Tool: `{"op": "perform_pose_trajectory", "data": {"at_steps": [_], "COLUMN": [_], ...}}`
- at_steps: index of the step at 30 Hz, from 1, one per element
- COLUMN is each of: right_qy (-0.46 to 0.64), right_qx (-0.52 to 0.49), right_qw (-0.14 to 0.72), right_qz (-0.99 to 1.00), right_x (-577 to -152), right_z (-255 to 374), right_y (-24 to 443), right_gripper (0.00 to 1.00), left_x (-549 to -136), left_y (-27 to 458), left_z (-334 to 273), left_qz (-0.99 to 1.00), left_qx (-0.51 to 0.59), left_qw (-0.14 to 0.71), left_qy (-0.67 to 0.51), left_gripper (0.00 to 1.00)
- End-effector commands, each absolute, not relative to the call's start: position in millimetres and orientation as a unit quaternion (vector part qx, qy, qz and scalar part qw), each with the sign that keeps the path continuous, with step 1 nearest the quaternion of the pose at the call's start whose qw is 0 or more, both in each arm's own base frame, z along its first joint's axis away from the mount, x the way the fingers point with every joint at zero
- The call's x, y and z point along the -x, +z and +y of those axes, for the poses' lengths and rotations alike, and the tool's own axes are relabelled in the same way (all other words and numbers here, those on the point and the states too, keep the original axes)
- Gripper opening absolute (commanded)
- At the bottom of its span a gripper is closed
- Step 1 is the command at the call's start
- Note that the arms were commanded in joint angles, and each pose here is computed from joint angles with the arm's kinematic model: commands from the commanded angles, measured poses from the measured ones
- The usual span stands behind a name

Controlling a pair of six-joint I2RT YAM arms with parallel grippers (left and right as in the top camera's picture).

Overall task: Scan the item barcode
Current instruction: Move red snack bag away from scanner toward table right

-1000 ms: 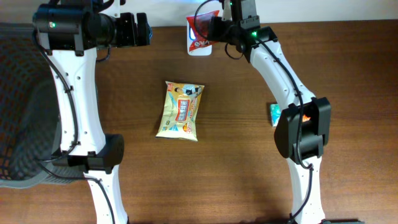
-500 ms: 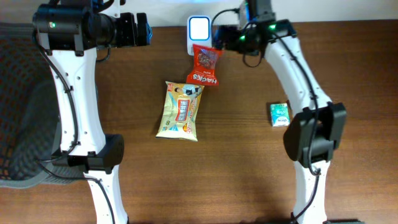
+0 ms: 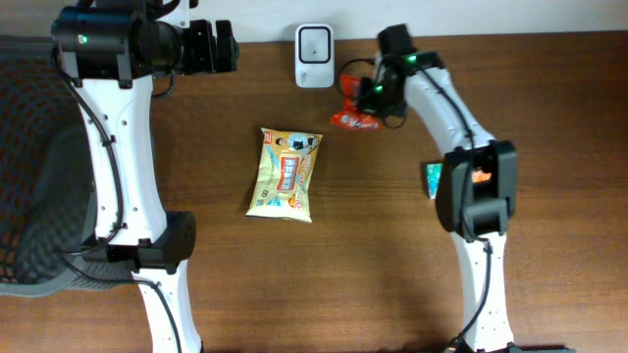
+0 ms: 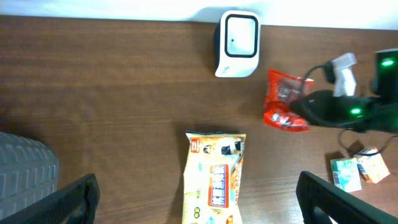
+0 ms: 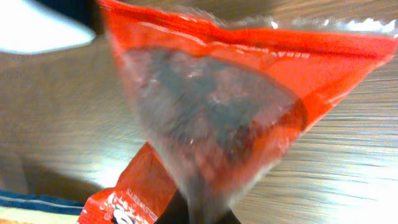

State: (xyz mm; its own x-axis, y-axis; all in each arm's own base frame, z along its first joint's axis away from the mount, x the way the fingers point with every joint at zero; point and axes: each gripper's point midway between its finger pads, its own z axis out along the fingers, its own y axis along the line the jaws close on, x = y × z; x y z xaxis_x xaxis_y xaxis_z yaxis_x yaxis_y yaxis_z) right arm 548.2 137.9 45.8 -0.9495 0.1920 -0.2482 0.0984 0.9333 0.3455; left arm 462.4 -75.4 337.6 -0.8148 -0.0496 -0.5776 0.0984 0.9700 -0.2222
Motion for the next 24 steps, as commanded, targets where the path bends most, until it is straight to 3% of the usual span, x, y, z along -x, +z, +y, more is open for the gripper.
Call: {"op": "perform_pose_trajectory", "data": {"at_steps": [1,4,6,9,11,12,13,15,16,17,18,24], "right_qy": [0.162,0.131,0.054,0.020,0.089,0.118,0.126,0.135,0.130,0.112,0.106,0.006], "right_qx": [-0.119,-0.177,-0.255,-0.298,-0.244,-0.211,-0.196,-0.162,-0.142,-0.125,-0.110,-0.070], "right_qw": [0.238,0.282,0.254,0.214,0.196,0.177,0.149,0.107,0.092,0.081,0.079,0.098], "right_qz": [0.950,0.934,0.931,0.930,0.946,0.954,0.961,0.972,0.977,0.982,0.985,0.993], "right_x": [-553.5,-535.0,-497.0,-455.1,-450.7,-450.2,-447.6,-442.4,-440.5,-439.2,-438.9,-448.1], "right_z": [71.2,-24.2,-121.6,-188.7,-164.8,-140.3,-118.4,-81.4,-66.0,-54.5,-42.5,-52.2], "right_y": [161.3,216.6,211.4,200.1,195.9,187.1,171.1,140.0,121.7,97.6,77.0,62.7], "right_gripper": [0.04,0.04,0.04,0.04,0.04,0.20,0.29,0.31,0.40,0.66,0.72,0.80], "left_x": [-457.8,-457.8,-457.8,-457.8,-457.8,-457.8,-457.8,-457.8,-457.8,-457.8,-457.8,-457.8], "left_y": [348.3,348.3,348.3,348.3,348.3,348.3,348.3,348.3,348.3,348.3,348.3,348.3], "left_z": [-77.4,-77.5,-77.5,-77.5,-77.5,-77.5,-77.5,-77.5,-77.5,-77.5,-77.5,-77.6], "left_qz": [0.940,0.940,0.940,0.940,0.940,0.940,0.940,0.940,0.940,0.940,0.940,0.940], "left_qx": [-0.014,-0.014,-0.014,-0.014,-0.014,-0.014,-0.014,-0.014,-0.014,-0.014,-0.014,-0.014], "left_qw": [0.316,0.316,0.316,0.316,0.316,0.316,0.316,0.316,0.316,0.316,0.316,0.316], "left_qy": [-0.127,-0.127,-0.127,-0.127,-0.127,-0.127,-0.127,-0.127,-0.127,-0.127,-0.127,-0.127], "left_gripper": [0.99,0.99,0.99,0.99,0.99,0.99,0.99,0.99,0.99,0.99,0.99,0.99]}}
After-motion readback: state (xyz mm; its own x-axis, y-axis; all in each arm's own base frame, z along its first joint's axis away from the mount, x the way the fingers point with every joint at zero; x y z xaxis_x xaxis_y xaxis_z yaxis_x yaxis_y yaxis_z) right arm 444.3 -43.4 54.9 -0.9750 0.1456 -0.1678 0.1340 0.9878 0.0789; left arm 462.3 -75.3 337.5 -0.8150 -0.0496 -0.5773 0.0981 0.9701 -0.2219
